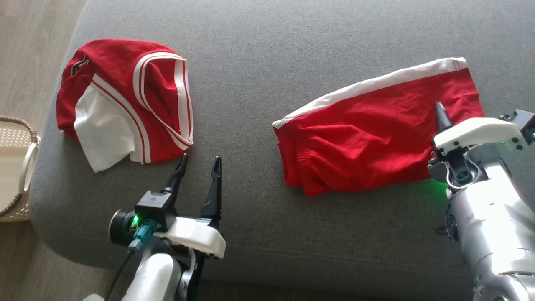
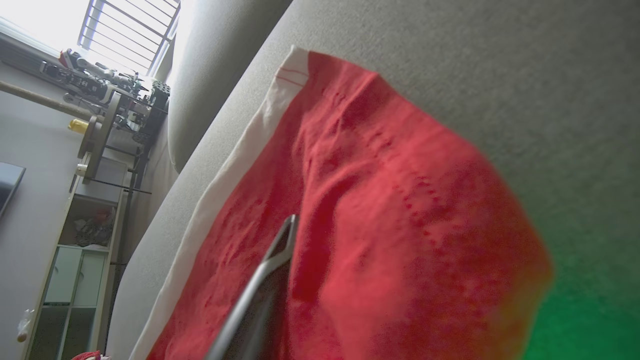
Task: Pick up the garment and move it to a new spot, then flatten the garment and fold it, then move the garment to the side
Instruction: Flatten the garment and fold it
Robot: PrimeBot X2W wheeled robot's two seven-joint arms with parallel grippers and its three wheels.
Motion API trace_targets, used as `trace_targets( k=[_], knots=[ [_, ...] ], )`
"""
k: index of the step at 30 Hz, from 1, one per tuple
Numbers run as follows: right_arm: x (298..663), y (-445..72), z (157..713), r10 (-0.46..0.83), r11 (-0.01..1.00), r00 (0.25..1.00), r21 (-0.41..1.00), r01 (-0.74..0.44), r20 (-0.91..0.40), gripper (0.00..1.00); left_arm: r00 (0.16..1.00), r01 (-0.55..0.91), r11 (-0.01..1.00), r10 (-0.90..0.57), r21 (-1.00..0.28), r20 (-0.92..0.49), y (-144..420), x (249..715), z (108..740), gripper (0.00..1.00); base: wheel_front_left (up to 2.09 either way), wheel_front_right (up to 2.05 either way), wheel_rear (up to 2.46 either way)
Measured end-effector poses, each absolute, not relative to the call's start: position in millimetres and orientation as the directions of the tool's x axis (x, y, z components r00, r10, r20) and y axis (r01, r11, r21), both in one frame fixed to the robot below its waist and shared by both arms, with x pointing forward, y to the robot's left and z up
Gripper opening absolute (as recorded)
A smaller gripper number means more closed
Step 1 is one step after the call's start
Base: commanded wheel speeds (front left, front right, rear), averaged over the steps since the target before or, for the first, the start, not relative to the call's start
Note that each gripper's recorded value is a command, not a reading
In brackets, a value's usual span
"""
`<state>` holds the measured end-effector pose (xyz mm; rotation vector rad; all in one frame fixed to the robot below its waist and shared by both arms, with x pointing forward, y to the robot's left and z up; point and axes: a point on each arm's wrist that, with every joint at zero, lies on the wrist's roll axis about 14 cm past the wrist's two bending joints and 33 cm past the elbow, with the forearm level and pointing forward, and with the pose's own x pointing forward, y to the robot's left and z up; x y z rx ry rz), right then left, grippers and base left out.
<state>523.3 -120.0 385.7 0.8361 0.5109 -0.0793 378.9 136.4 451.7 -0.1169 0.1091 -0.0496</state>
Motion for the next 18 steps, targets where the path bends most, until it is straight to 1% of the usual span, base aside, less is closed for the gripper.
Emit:
trace_targets(
  k=[8,10,14,18],
  knots=[
    [518.8,-139.4,390.0,0.05,0.676,0.898,0.676,0.293,-0.438,0.0,0.993,0.052,0.992,-0.064,-0.119,-0.098,133.8,378.6,454.2,1.0,0.0,0.0,0.0],
    [517.6,-149.0,393.5,0.017,0.692,0.907,0.659,0.293,-0.422,0.0,0.994,0.056,0.991,-0.067,-0.119,-0.09,132.9,378.4,456.9,1.0,0.0,0.0,0.0],
    [515.9,-181.4,404.3,-0.073,0.724,0.922,0.616,0.31,-0.379,0.0,0.995,0.061,0.991,-0.07,-0.118,-0.071,131.8,377.6,463.5,1.0,0.0,0.0,0.0],
    [507.3,-219.0,409.8,-0.153,0.759,0.917,0.55,0.348,-0.369,0.0,0.996,0.063,0.991,-0.071,-0.119,-0.06,131.1,374.4,467.5,1.0,0.0,0.0,0.0]
  ],
)
